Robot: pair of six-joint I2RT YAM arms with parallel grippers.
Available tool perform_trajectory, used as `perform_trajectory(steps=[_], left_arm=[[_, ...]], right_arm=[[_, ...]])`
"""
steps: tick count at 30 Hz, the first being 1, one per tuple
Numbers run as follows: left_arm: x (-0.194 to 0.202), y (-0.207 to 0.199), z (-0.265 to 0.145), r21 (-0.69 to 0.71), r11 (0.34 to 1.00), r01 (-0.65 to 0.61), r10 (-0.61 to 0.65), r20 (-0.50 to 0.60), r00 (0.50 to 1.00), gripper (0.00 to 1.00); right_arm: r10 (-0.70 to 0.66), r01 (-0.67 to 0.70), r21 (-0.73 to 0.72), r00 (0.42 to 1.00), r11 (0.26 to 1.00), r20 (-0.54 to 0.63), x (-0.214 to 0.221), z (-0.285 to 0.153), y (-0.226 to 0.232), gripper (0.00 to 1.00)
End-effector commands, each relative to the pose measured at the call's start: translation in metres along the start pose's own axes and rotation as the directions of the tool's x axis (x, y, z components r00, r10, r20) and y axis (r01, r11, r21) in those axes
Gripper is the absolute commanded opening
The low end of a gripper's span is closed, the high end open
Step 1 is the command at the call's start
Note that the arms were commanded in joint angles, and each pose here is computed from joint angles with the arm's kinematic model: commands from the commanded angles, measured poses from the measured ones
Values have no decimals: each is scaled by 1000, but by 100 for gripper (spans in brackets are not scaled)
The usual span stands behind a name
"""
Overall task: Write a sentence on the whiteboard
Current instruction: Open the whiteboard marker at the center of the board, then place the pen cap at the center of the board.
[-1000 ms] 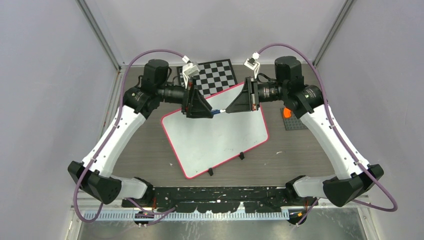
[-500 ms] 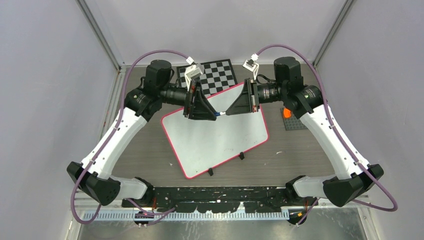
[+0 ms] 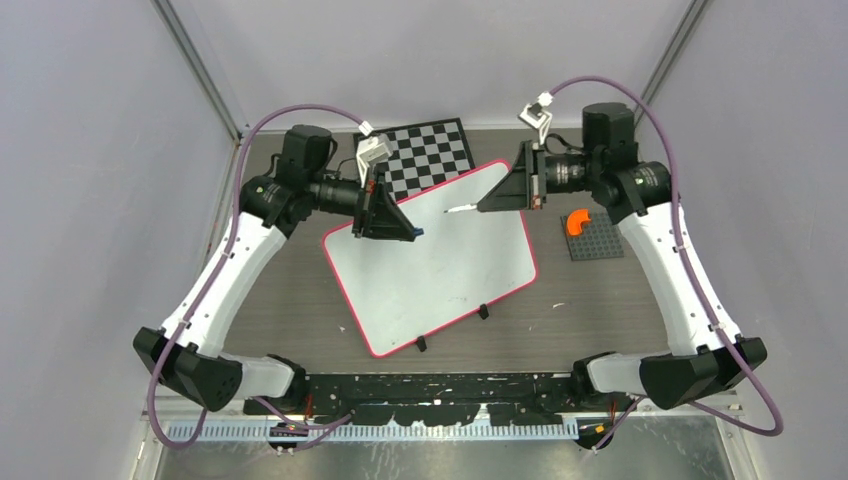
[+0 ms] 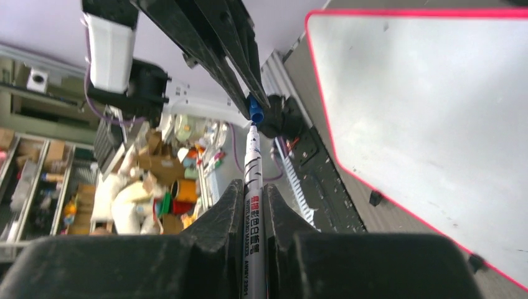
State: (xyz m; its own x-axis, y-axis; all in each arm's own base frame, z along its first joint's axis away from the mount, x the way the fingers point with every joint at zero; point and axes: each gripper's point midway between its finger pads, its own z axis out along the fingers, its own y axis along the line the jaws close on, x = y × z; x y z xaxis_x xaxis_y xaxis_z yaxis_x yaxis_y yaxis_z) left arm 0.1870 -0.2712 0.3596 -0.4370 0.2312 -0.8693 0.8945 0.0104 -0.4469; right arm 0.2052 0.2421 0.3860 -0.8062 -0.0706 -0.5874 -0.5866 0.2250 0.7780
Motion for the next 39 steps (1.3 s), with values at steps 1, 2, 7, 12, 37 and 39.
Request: perform_trajectory(steps=[1,2,7,12,37,39], left_arm=[[26,-1,-16,-26,999,25,-27,-51,998,0],[25,-1,-19,-34,999,21,-23,-46,999,0],[-18,18,-57,-194,981,25,-4,107,994,0],[-27,85,-148,-527,820,226,-60,314,948,0],[268,188,-266,-866,315,388,-654,99,750,4],[279,191,-265,-872,315,375,-669,77,739,4]], right_arm=[[-116,120,-52,990,991,76,-14,-33,35,0],[-121,125,-49,989,991,81,-15,-36,35,0],[-115,116,-2,989,993,96,-15,-43,24,0],[-118,113,50,987,992,107,-12,-42,10,0],[-134,143,222,989,964,-58,36,-9,-47,0],[-144,158,233,987,960,-76,40,-5,-50,0]])
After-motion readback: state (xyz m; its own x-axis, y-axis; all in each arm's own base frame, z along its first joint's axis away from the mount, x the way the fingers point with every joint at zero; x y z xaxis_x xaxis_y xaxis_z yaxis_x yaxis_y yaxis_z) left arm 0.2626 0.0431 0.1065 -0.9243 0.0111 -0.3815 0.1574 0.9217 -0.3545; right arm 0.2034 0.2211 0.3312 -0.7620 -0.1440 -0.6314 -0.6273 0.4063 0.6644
